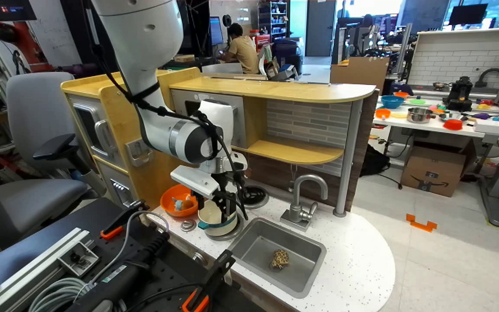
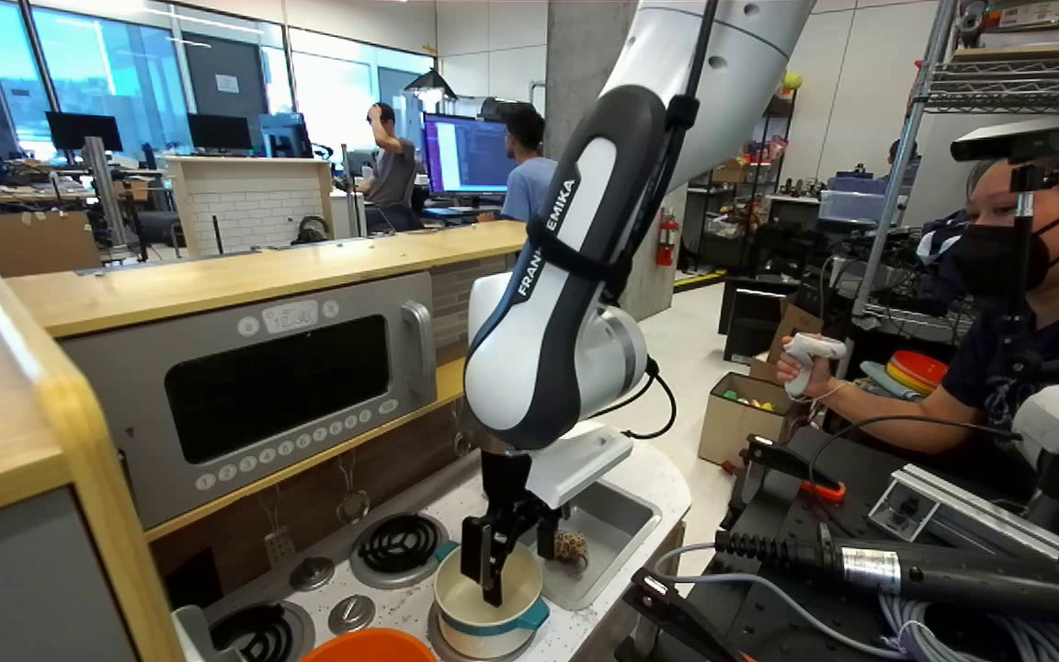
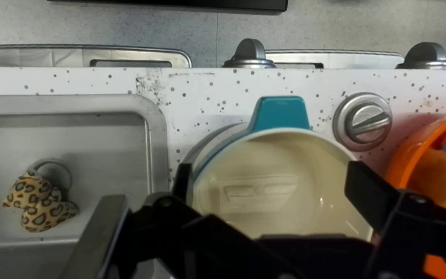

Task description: Turn the bowl to the left

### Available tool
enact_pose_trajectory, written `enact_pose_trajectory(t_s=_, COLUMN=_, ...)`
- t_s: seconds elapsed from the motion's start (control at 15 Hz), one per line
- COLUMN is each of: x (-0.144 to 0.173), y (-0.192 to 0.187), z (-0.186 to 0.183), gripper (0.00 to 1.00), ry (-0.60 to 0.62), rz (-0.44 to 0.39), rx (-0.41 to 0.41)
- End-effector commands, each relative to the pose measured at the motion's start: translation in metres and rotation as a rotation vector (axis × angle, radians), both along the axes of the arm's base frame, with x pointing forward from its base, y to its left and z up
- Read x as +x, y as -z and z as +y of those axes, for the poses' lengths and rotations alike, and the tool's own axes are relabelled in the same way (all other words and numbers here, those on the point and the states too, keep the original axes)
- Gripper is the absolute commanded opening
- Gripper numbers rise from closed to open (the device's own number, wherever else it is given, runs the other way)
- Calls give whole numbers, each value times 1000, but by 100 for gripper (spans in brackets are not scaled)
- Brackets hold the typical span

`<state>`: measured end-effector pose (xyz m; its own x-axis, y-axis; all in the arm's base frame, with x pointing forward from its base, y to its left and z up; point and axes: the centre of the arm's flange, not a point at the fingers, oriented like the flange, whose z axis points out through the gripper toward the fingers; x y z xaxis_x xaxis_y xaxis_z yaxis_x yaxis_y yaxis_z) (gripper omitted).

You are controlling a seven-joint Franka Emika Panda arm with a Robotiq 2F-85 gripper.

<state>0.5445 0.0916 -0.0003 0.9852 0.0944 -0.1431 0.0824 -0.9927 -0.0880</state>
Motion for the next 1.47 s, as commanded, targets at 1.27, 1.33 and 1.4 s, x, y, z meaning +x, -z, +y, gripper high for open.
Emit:
enact_pose_trajectory(t_s=1.27, x=37, y=8, z=-33, gripper=100, ry=88, rz=29, rx=-25)
enact_pose_trajectory(t_s=1.33, x=37, y=9, z=-33, gripper=100, ry=89, rz=31, rx=-31)
enact_pose_trajectory(t_s=1.4, x=37, y=11, z=-33, gripper=100, ry=89, rz=33, rx=-35)
